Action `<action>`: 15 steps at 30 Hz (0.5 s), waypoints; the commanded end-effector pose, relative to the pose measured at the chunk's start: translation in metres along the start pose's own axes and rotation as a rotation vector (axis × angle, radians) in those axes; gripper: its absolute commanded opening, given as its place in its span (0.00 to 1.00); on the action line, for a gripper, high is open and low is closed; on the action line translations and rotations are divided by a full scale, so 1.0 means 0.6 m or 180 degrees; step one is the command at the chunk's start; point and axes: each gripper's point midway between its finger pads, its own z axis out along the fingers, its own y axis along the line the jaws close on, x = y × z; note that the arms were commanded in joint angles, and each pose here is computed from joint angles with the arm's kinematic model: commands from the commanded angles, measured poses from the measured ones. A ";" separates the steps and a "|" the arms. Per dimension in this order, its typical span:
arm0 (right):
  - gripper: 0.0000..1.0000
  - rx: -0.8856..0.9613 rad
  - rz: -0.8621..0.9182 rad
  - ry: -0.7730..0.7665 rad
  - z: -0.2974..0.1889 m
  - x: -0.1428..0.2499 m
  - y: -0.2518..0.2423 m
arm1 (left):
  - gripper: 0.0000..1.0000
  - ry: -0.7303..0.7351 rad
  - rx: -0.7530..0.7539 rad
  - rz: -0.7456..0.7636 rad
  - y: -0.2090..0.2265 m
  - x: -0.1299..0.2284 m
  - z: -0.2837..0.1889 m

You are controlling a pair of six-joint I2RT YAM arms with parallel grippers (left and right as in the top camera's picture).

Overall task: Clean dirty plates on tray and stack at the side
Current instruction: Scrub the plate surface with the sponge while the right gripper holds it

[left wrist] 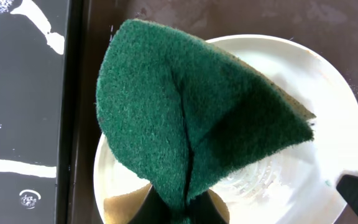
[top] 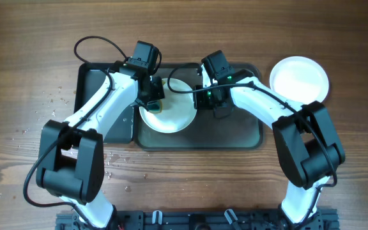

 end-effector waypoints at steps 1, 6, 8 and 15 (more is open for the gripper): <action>0.04 -0.0020 0.0004 0.0095 0.016 0.013 0.000 | 0.04 0.0024 -0.0091 -0.0020 0.008 0.005 0.008; 0.04 -0.0022 0.0003 0.0096 0.016 0.013 0.000 | 0.04 0.0045 -0.0103 -0.0021 0.014 0.016 0.022; 0.04 -0.0022 0.0003 0.0096 0.016 0.013 0.000 | 0.04 0.0026 -0.0092 -0.0021 0.017 0.020 0.033; 0.04 -0.0023 0.0002 0.0092 0.016 0.013 0.000 | 0.04 0.0030 -0.0038 -0.0047 0.022 0.037 0.063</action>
